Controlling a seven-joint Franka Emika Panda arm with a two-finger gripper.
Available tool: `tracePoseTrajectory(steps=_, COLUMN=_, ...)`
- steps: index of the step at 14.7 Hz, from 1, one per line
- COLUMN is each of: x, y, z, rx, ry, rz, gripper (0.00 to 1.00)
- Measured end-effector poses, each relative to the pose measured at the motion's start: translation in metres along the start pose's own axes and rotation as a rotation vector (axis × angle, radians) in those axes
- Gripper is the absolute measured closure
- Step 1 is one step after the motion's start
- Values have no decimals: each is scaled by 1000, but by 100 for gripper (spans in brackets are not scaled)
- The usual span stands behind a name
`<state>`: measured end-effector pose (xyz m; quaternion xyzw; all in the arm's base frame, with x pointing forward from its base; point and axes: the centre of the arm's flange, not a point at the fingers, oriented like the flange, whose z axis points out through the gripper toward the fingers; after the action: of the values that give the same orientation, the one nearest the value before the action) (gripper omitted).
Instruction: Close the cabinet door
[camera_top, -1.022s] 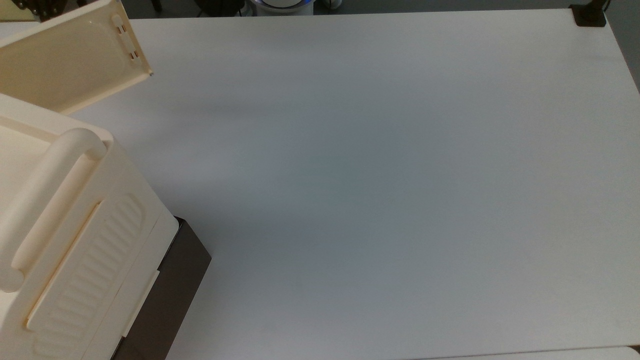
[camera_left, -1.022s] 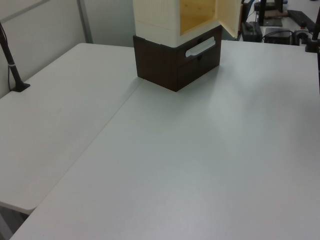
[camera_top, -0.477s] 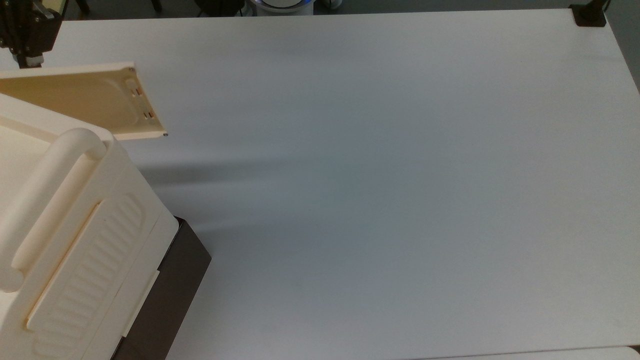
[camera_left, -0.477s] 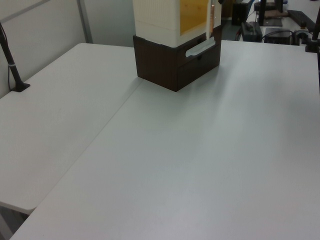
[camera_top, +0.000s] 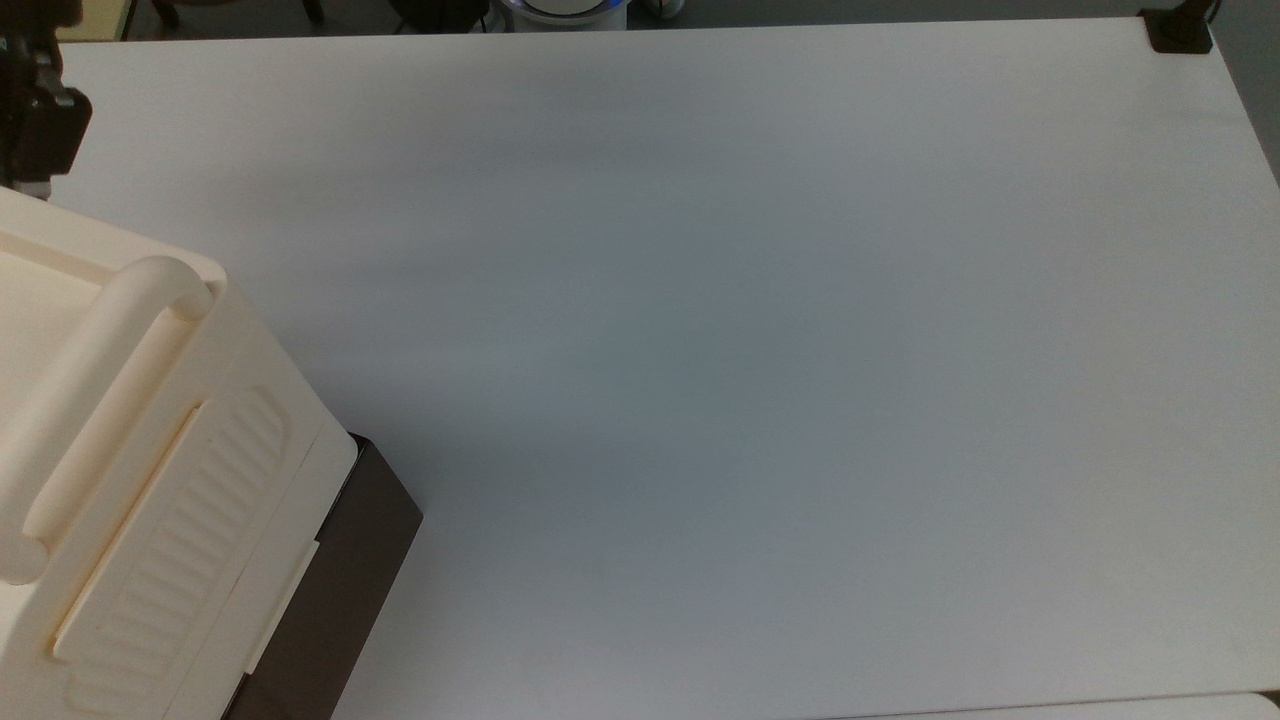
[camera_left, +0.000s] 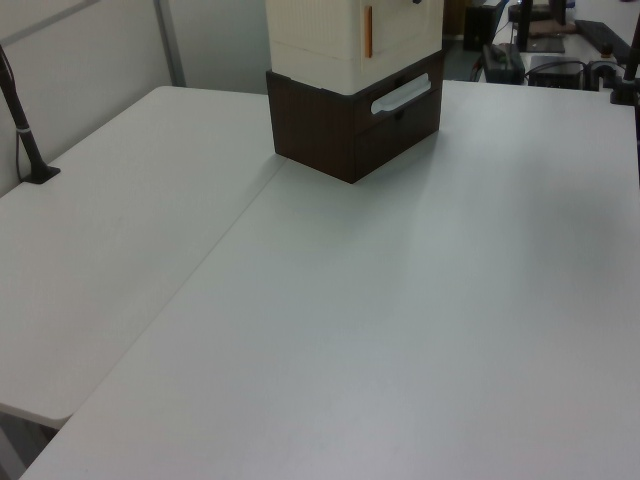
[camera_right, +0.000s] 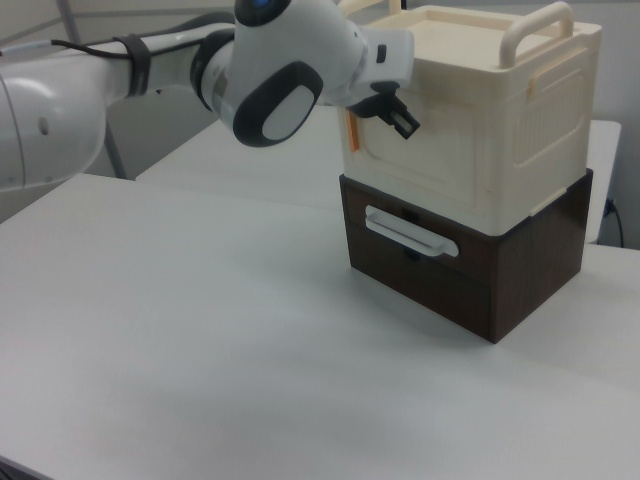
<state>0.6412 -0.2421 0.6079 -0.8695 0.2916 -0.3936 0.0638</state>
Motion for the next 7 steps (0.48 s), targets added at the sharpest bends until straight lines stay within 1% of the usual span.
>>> tracePoseTrajectory(steps=5, x=-2, y=-5, z=6, rx=5, ry=2, rz=4, gripper=99)
tracePoseTrajectory(steps=7, x=-9, y=-17, z=9, rx=21, ry=-16, rz=-7, gripper=99)
